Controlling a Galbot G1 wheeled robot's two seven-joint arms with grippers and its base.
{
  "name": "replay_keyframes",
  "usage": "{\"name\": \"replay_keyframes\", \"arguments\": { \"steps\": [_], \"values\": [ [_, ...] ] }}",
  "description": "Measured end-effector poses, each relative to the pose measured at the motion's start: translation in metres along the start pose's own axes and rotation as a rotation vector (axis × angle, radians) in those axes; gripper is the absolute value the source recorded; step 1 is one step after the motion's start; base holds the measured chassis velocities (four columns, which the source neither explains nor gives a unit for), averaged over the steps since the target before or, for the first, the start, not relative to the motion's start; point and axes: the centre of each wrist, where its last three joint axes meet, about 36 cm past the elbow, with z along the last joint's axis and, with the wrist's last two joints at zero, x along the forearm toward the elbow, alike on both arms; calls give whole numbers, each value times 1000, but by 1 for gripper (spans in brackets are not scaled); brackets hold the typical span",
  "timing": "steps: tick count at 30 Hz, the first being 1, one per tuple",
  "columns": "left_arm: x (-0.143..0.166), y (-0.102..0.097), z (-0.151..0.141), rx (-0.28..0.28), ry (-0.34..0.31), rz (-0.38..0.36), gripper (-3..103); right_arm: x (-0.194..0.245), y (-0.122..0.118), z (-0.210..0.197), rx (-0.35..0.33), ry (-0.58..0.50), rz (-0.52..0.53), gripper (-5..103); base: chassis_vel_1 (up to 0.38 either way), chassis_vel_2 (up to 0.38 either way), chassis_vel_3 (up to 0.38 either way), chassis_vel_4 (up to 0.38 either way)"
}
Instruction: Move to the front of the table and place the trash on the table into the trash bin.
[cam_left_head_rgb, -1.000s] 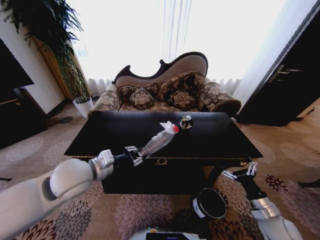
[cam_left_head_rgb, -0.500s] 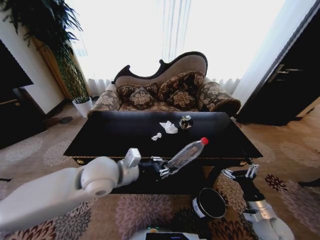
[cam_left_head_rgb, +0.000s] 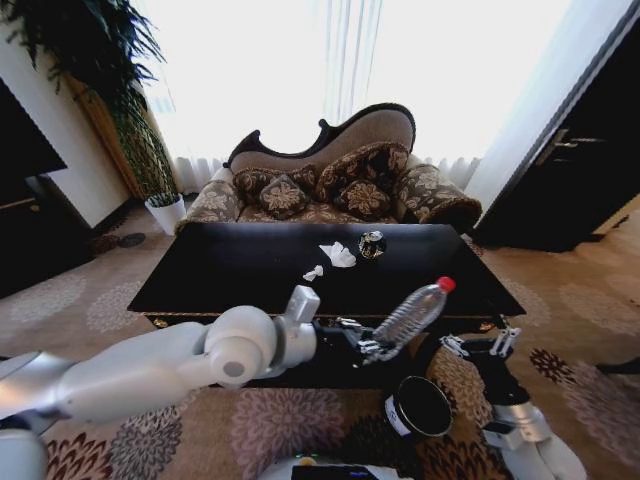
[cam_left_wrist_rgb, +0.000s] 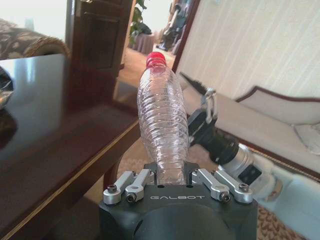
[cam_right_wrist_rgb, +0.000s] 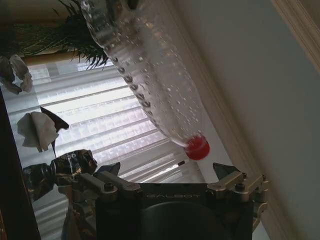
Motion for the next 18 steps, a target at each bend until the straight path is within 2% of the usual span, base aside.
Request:
{"name": "replay_keyframes", "arguments": {
  "steps": [3,9,18],
  "values": [
    [-8,-3,-2,10,-6,25,28,-5,-1,-11,-6,-19,16,100,0,0,0,0],
    [-15,-2,4,45,-5,34,28,-11,-6,-25,-13,-37,48,100,0,0,0,0],
    [-22,-6,11,98,-13,48,28,-12,-2,-41,-18,-43,74,100,0,0,0,0]
  ]
}}
